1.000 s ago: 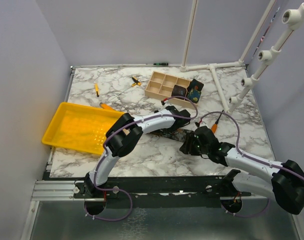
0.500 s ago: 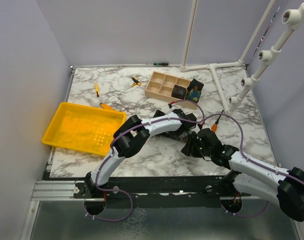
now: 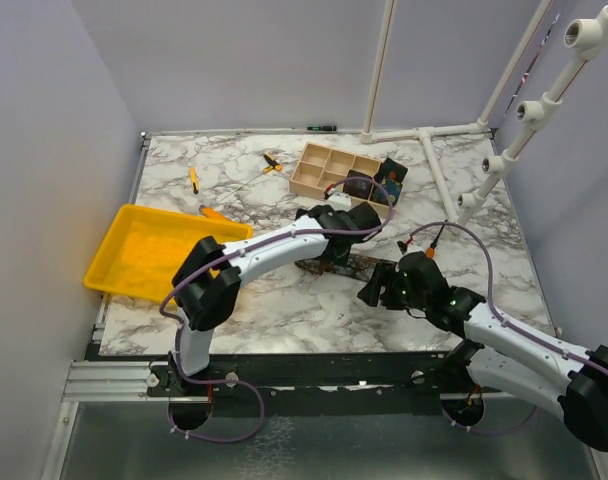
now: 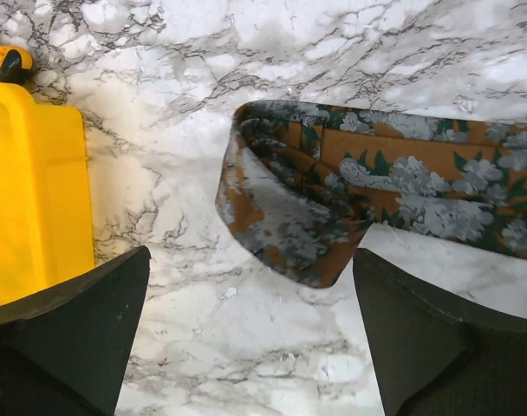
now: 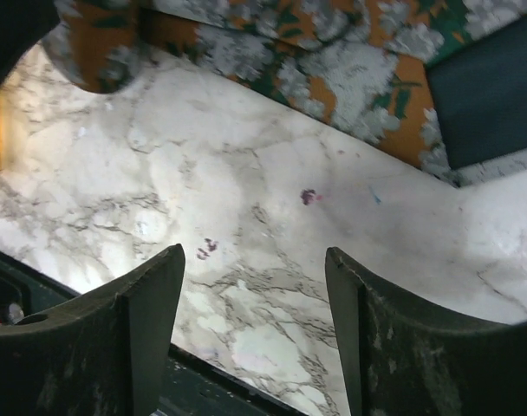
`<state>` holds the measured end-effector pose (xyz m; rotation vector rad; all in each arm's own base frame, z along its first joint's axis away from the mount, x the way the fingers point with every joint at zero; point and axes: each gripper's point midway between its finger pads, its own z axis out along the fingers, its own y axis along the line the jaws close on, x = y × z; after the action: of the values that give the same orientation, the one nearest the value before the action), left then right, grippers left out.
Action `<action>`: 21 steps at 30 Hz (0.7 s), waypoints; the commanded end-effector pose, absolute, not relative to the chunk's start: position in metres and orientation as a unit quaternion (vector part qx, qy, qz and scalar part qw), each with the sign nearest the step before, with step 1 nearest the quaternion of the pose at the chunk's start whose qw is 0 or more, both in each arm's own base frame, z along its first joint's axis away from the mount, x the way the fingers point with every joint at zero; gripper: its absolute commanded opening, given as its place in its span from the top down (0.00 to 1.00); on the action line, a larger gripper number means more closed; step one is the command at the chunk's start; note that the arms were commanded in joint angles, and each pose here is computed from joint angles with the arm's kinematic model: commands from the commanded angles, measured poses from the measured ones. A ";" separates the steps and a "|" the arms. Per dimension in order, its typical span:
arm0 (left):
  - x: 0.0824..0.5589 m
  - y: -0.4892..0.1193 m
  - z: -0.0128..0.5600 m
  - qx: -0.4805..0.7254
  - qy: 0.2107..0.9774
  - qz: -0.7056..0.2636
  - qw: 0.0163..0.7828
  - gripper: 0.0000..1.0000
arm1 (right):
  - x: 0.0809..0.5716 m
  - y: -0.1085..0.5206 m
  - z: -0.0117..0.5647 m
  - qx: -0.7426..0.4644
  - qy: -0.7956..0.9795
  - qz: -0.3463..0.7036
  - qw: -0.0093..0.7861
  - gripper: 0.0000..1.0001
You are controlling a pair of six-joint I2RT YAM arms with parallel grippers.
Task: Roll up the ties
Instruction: Roll the tie at the center of the board.
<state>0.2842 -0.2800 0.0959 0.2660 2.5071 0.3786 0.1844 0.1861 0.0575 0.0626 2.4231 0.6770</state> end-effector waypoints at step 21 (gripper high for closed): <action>0.281 -0.207 0.132 0.034 0.937 -0.161 0.309 0.03 | 0.280 0.306 0.082 -0.011 0.915 0.305 0.266 0.40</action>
<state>0.2837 -0.2043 0.1241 0.0720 2.5267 -0.3301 0.2676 0.2966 0.0871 -0.0444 2.4515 0.8466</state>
